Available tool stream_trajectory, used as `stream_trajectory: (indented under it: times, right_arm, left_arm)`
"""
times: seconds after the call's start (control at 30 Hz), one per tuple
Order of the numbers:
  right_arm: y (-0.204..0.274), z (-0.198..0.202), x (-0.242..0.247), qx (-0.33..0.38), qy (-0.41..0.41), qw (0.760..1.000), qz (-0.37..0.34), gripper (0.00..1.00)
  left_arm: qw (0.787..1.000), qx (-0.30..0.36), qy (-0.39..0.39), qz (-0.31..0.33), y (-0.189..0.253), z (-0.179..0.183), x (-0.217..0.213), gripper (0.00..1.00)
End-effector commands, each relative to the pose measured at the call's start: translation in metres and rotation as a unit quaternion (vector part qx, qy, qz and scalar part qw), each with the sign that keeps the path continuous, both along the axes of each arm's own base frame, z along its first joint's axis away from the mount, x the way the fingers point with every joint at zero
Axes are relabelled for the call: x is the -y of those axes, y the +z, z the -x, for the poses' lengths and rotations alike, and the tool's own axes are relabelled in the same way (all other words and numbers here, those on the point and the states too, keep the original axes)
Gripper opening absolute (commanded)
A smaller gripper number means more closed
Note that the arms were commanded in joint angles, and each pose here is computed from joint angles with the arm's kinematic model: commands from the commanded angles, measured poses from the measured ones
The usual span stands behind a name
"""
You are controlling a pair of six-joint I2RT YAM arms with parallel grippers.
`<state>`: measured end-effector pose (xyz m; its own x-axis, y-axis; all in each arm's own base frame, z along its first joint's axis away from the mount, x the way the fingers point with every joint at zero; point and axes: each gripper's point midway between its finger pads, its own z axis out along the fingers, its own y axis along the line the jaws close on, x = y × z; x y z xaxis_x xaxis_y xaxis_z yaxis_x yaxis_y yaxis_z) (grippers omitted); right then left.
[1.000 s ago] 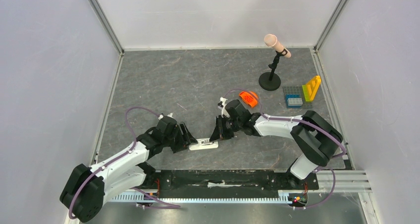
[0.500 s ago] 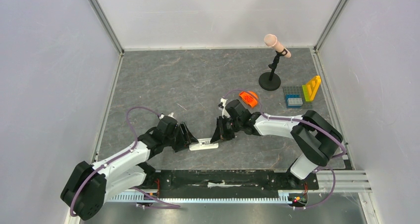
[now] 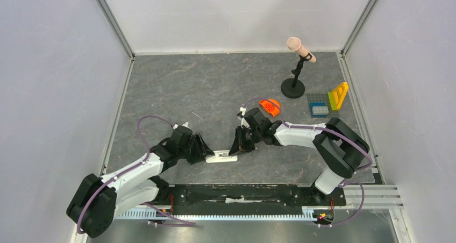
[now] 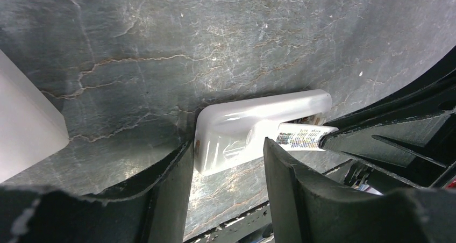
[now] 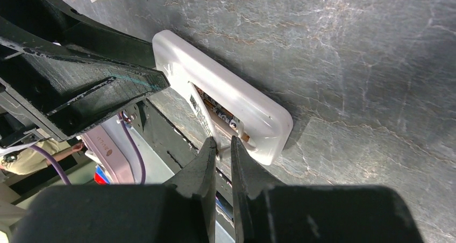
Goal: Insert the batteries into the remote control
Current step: Load the battery cover into the remote control.
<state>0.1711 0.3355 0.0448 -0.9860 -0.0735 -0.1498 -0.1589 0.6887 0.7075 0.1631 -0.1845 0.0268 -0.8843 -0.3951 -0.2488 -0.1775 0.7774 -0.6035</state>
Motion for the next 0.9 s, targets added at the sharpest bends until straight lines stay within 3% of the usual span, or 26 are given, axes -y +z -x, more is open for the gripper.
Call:
stream_trajectory:
  times: [0.0,0.1,0.43,0.87]
  right_arm:
    - [-0.013,0.002,0.008,-0.01,-0.004,0.999,0.037,0.08]
    - [-0.007,-0.003,0.008,0.003,-0.015,0.999,0.038,0.17]
    - [0.009,-0.01,0.006,0.022,-0.018,0.999,0.036,0.33]
    - [0.027,-0.014,0.004,0.037,-0.012,0.999,0.029,0.41]
  left_arm:
    - [1.0,-0.012,-0.018,-0.016,-0.014,0.01,-0.004,0.56]
    - [1.0,-0.011,-0.015,-0.017,-0.014,0.009,-0.005,0.56]
    - [1.0,-0.008,-0.011,-0.02,-0.013,0.007,-0.006,0.56]
    - [1.0,-0.006,-0.008,-0.026,-0.013,0.006,-0.008,0.56]
